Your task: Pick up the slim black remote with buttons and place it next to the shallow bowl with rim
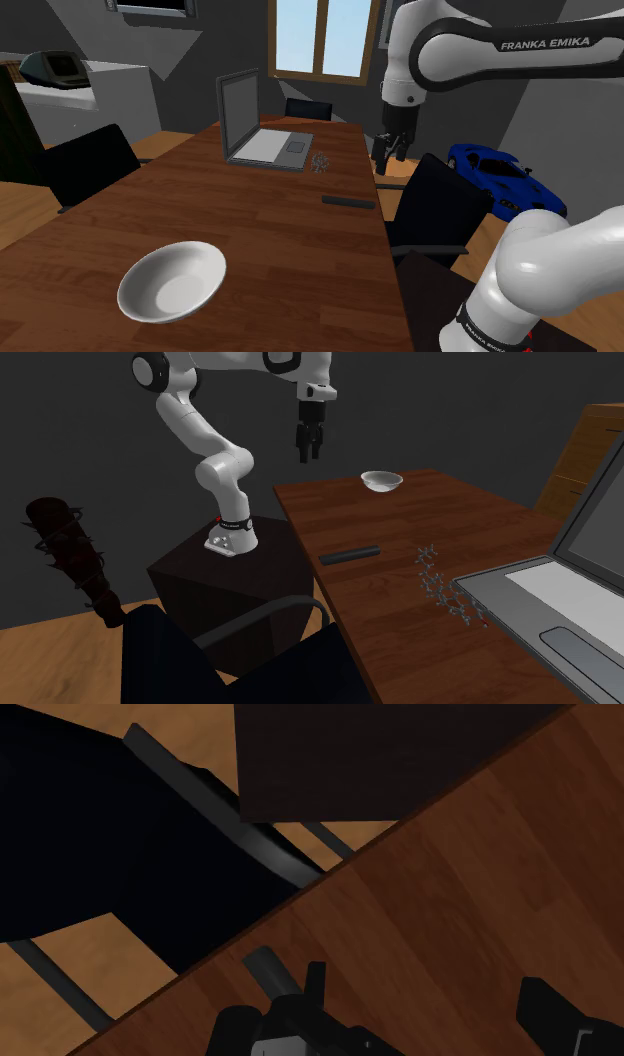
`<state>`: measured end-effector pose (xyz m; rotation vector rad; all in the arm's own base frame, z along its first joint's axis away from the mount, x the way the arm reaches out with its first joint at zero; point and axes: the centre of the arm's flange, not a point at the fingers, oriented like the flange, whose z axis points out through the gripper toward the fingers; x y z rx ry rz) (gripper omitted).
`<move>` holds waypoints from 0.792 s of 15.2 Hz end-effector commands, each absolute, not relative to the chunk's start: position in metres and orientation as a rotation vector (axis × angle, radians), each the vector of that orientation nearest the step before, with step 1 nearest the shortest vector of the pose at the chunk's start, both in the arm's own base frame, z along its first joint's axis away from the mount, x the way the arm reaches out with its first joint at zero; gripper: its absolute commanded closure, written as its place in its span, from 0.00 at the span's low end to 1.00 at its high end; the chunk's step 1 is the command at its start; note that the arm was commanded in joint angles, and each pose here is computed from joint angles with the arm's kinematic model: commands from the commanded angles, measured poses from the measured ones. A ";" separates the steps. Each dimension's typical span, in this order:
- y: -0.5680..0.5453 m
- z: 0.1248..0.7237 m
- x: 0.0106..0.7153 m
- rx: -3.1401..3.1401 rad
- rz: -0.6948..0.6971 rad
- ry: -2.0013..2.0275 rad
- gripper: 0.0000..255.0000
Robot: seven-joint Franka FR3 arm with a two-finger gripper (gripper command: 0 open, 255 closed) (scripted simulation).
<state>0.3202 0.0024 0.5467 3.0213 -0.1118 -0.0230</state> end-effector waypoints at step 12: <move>-0.096 0.451 0.389 3.100 -0.037 0.377 0.00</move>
